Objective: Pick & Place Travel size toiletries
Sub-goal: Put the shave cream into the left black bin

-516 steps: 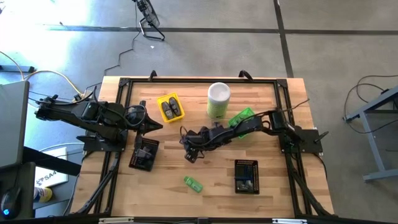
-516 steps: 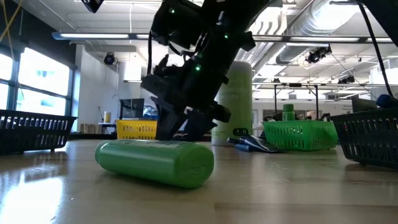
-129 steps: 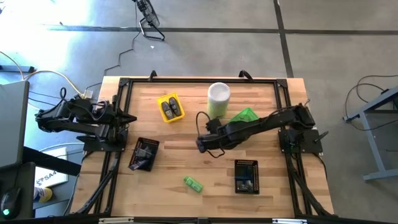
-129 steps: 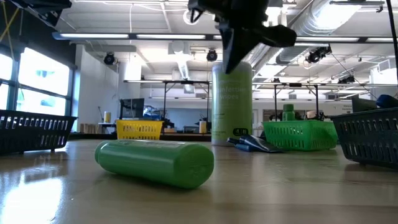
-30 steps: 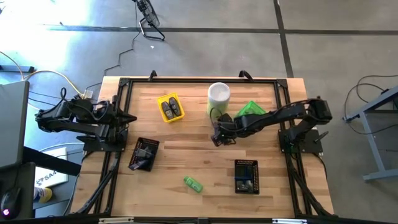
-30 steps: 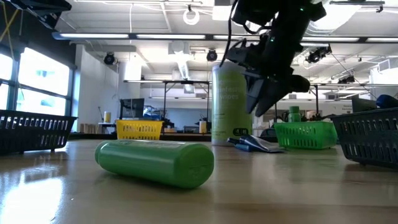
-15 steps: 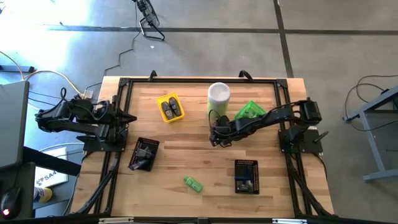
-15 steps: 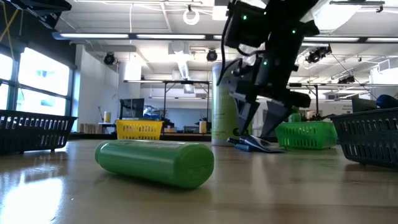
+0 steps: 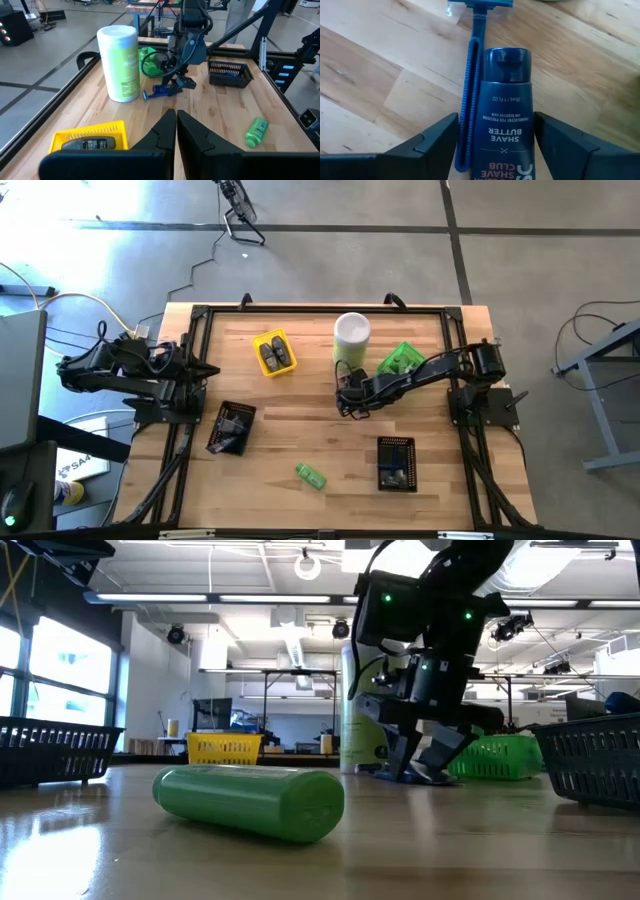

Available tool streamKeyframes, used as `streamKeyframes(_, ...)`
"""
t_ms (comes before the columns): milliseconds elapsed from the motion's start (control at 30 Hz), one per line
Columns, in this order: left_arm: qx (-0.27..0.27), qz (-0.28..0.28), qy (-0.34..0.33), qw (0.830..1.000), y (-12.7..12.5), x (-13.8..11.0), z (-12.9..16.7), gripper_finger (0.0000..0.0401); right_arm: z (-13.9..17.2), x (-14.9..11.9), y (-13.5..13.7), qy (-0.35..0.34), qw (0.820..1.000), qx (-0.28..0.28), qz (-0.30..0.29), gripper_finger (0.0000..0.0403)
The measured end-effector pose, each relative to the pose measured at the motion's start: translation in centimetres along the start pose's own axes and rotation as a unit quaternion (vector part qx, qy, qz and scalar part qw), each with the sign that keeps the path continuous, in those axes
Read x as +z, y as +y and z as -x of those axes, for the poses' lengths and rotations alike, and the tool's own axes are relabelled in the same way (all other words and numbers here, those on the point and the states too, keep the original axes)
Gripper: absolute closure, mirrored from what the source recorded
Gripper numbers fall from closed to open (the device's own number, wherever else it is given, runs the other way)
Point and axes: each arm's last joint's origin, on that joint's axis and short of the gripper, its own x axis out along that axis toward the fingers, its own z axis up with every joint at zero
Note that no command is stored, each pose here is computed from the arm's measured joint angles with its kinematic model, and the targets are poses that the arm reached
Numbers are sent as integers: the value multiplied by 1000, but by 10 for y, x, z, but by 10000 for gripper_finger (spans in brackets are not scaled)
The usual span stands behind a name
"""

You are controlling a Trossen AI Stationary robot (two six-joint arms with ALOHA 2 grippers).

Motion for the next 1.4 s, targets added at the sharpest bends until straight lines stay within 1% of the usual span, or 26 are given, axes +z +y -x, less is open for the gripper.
streamKeyframes(200, 0, 0, 0, 1000, 0, 0, 0, 391, 0, 0, 0, 1, 1000, 2, -2, 170)
streamKeyframes(400, 0, 0, 0, 1000, 0, 0, 0, 391, 1, 0, 1, 12, 1000, 15, -1, 165)
streamKeyframes(600, 0, 0, 0, 1000, 0, 0, 0, 391, 2, 1, 4, 23, 999, 37, 7, 146)
streamKeyframes(867, 0, 0, 0, 1000, 0, 0, 0, 391, 3, 1, 6, 29, 998, 49, 5, 99)
streamKeyframes(967, 0, 0, 0, 1000, 0, 0, 0, 391, 12, 4, 6, 40, 997, 63, 3, 92)
streamKeyframes(1067, 0, 0, 0, 1000, 0, 0, 0, 391, 27, 13, 4, 22, 997, 77, 3, 96)
streamKeyframes(1167, 0, 0, 0, 1000, 0, 0, 0, 391, 37, 18, -6, 1, 999, 48, 4, 107)
streamKeyframes(1233, 0, 0, 0, 1000, 0, 0, 0, 391, 38, 19, -8, -5, 999, 38, 3, 114)
streamKeyframes(1400, 0, 0, 0, 1000, 0, 0, 0, 391, 34, 21, -7, -5, 999, 45, -3, 128)
